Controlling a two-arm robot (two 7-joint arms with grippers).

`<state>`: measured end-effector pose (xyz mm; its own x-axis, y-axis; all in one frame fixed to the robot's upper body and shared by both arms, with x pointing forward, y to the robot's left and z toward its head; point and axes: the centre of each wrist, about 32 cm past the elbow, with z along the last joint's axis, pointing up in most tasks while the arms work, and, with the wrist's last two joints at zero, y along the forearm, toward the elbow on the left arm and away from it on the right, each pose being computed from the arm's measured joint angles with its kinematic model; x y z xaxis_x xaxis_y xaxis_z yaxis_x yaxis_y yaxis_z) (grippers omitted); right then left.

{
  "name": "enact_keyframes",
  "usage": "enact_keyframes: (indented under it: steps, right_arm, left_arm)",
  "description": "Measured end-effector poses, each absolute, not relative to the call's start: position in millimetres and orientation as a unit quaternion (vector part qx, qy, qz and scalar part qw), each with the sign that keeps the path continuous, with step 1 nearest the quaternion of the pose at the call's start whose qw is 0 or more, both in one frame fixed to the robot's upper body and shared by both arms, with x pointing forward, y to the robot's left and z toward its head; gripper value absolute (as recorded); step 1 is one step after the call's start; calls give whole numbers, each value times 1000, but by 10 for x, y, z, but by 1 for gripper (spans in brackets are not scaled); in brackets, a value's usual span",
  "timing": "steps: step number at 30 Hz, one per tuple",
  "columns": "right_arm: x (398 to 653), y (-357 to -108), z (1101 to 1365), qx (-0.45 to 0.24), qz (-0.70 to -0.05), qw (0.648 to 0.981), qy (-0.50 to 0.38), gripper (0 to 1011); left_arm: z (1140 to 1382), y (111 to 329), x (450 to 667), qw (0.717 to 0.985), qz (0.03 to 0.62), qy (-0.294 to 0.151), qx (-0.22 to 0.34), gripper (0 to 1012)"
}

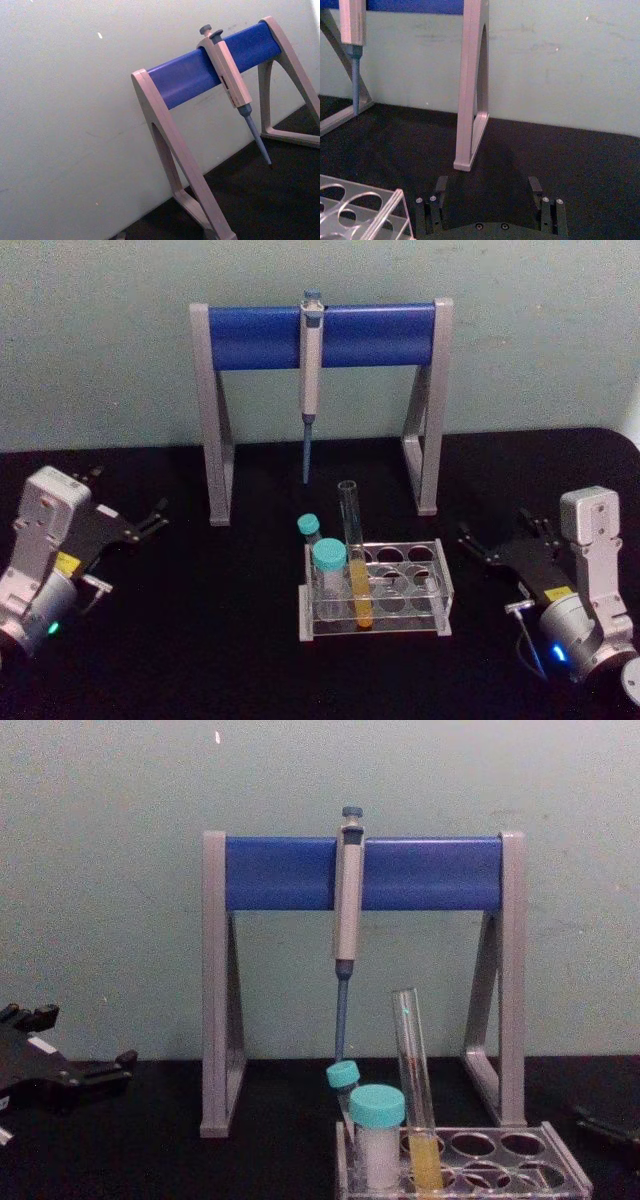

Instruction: Pick up the test tube from the test tube rack, shake it, then place it back into the test tube rack.

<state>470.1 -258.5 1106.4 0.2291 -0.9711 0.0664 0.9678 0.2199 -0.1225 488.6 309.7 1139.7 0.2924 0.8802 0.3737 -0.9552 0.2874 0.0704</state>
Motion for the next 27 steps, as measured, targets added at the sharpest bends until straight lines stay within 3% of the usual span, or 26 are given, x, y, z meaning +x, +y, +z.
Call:
enact_keyframes:
  steps: [27]
  right_arm:
    - [4734,-2571,10965,-84,-618,781,29,1000]
  left_arm:
    - [11398,3097,4886,791,580,-132,141,1001]
